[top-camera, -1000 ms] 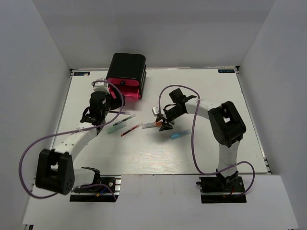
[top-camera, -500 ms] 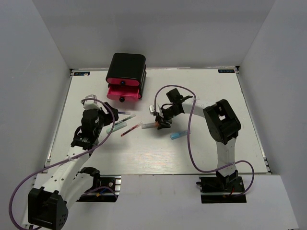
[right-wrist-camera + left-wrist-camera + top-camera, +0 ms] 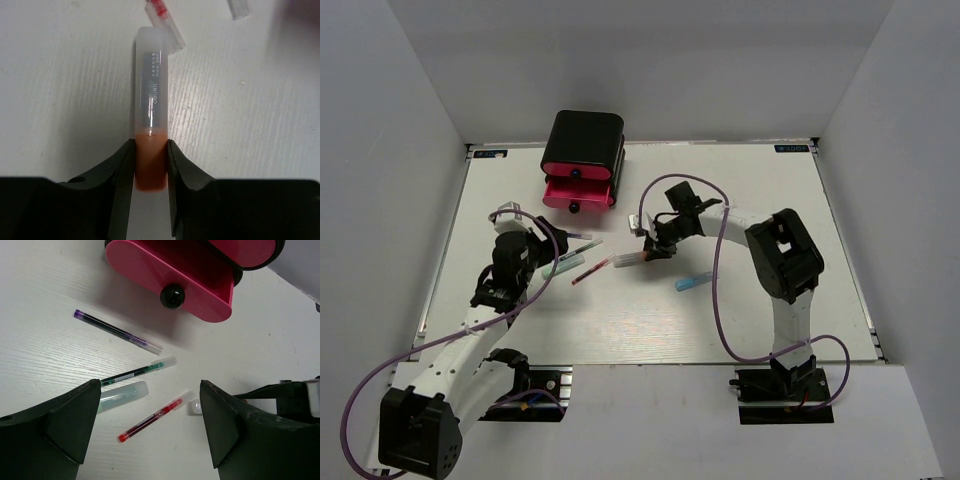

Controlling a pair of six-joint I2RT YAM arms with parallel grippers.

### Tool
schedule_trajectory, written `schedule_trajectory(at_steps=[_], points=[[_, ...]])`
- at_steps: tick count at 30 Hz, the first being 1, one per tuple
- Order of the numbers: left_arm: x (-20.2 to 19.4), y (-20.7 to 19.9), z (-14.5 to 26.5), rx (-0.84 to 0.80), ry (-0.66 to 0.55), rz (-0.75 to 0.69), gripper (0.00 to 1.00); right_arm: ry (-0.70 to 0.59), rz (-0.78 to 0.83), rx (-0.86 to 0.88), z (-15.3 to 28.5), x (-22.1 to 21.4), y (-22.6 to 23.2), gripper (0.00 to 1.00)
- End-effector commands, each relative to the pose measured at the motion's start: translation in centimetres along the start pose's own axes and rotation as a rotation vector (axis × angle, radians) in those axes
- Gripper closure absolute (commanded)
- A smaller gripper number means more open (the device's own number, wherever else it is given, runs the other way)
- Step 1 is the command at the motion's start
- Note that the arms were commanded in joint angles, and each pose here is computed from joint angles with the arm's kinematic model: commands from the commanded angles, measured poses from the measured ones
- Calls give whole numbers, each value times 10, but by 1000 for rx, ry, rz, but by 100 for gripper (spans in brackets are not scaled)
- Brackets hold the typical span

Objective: Sort the stationery into containers
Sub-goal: Pick up the pen from the center of the board, then place the pen in the drawer.

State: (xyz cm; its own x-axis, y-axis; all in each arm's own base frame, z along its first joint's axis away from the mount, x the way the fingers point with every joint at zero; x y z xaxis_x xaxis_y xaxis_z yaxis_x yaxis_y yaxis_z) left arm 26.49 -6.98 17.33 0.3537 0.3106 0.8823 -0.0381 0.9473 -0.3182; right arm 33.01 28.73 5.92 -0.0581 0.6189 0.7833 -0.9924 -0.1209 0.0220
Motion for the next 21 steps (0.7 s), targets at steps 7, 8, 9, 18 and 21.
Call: schedule_trajectory(at_steps=[7,8,9,18,21], points=[[-6,-3,-4,-26,-10,39,10,-304,114,-275,70,148,-53,100],[-6,-3,-4,-26,-10,39,10,-307,92,-299,69,152,-58,100],[-6,-3,-4,-26,-10,48,10,-327,100,-321,69,159,-68,100],[-20,2,-1,-13,16,95,10,-447,225,-501,64,221,-123,100],[-18,1,2,-18,7,105,10,-481,249,-505,54,235,-126,100]])
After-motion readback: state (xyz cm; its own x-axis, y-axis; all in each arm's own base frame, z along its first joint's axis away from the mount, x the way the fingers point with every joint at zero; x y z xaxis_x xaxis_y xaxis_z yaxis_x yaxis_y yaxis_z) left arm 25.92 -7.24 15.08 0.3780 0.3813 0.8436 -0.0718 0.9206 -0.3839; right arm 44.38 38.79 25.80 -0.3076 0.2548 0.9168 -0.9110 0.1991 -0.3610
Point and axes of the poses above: each gripper's point midway between its finger pads, its own z axis back along the fingers, its own y axis along the line the jaws close on, x = y × z, the point moved 5 cm from there along z, back along the fingers, and after that the axes turned 10 degrees about -z, right-handed, at the moved point
